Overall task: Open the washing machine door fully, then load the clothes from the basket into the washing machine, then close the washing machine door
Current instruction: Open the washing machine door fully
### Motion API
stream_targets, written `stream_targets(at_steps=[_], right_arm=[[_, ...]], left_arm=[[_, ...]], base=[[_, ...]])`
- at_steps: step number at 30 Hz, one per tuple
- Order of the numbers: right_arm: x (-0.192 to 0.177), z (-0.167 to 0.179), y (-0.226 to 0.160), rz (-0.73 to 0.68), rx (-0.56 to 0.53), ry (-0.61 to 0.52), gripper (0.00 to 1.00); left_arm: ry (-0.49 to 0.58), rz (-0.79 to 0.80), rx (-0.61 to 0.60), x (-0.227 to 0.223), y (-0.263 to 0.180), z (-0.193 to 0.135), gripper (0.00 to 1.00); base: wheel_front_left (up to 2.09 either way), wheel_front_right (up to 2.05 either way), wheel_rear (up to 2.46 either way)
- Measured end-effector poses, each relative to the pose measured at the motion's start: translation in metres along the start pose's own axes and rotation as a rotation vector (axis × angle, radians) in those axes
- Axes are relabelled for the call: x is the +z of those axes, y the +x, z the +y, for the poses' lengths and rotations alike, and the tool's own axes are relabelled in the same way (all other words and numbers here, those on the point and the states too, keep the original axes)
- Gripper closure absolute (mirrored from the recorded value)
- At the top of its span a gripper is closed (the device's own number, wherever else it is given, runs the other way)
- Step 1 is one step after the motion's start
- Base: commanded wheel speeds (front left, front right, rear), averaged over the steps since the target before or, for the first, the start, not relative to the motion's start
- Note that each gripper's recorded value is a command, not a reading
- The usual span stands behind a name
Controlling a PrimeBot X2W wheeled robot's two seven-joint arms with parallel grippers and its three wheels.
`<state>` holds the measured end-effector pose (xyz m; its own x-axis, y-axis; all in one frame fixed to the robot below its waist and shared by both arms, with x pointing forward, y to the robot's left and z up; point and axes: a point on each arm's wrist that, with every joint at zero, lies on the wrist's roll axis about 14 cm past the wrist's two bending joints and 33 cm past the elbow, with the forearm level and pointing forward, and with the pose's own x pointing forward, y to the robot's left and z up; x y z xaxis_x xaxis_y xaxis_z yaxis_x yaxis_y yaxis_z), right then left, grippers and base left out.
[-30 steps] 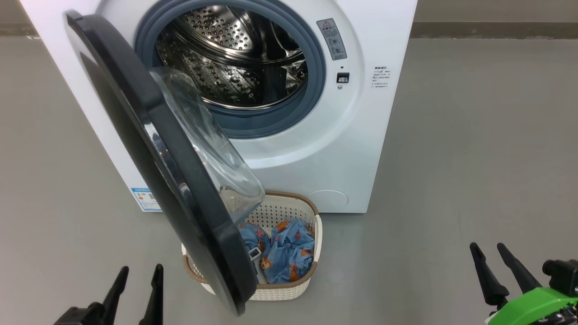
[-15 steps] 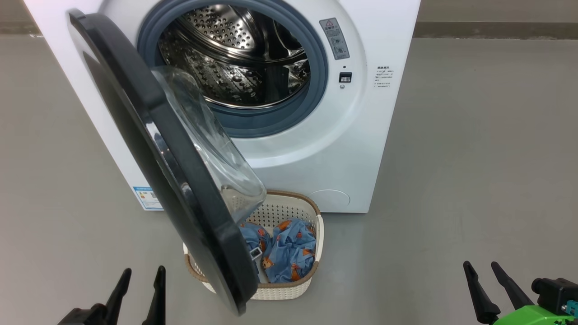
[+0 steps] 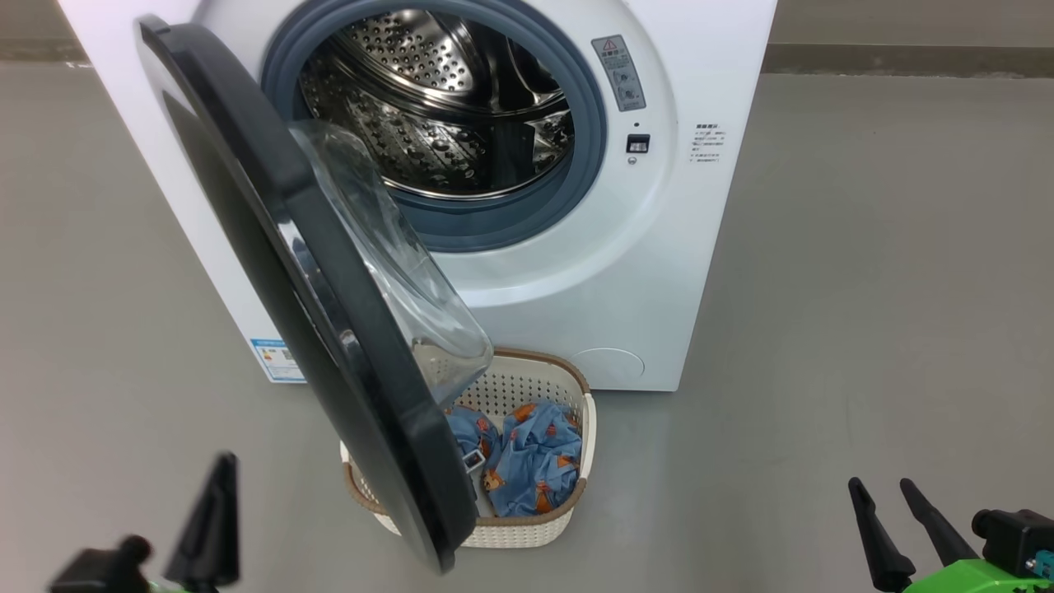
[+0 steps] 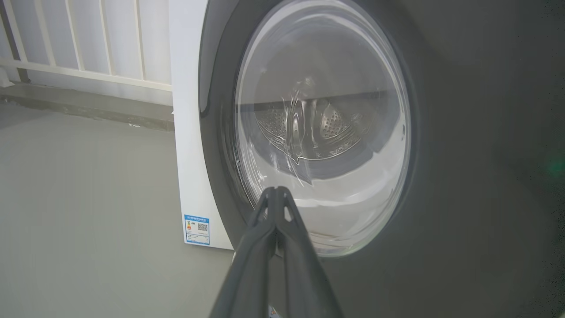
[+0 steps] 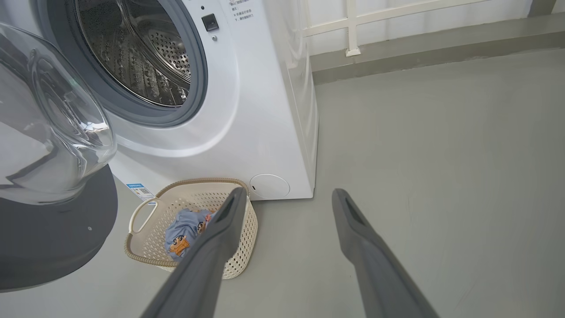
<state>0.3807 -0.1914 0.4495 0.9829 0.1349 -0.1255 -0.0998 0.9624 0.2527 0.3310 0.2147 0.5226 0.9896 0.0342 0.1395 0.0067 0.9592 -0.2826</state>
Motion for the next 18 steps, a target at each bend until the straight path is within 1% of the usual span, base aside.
stream_targets(at_steps=[6,10,13,15,18], right_arm=[[0.005,-0.003,-0.001,-0.017,-0.005,-0.029,0.00],[0.010,-0.003,0.001,-0.035,-0.009,-0.045,0.00],[0.012,-0.002,0.002,-0.041,-0.009,-0.060,0.00],[0.011,-0.003,0.001,-0.041,-0.015,-0.059,0.00],[0.008,-0.005,-0.002,-0.031,-0.020,-0.064,0.00]], left_arm=[[0.003,-0.192,0.021,0.059,0.005,0.003,1.00],[0.004,-0.306,-0.006,0.095,0.004,-0.007,1.00],[-0.011,-0.369,-0.074,0.120,0.003,-0.032,1.00],[-0.032,-0.397,-0.144,0.134,0.000,-0.055,1.00],[-0.085,-0.395,-0.269,0.146,-0.005,-0.097,1.00]], base=[[0.00,0.00,0.00],[0.00,0.00,0.00],[0.00,0.00,0.00],[0.00,0.00,0.00],[0.00,0.00,0.00]])
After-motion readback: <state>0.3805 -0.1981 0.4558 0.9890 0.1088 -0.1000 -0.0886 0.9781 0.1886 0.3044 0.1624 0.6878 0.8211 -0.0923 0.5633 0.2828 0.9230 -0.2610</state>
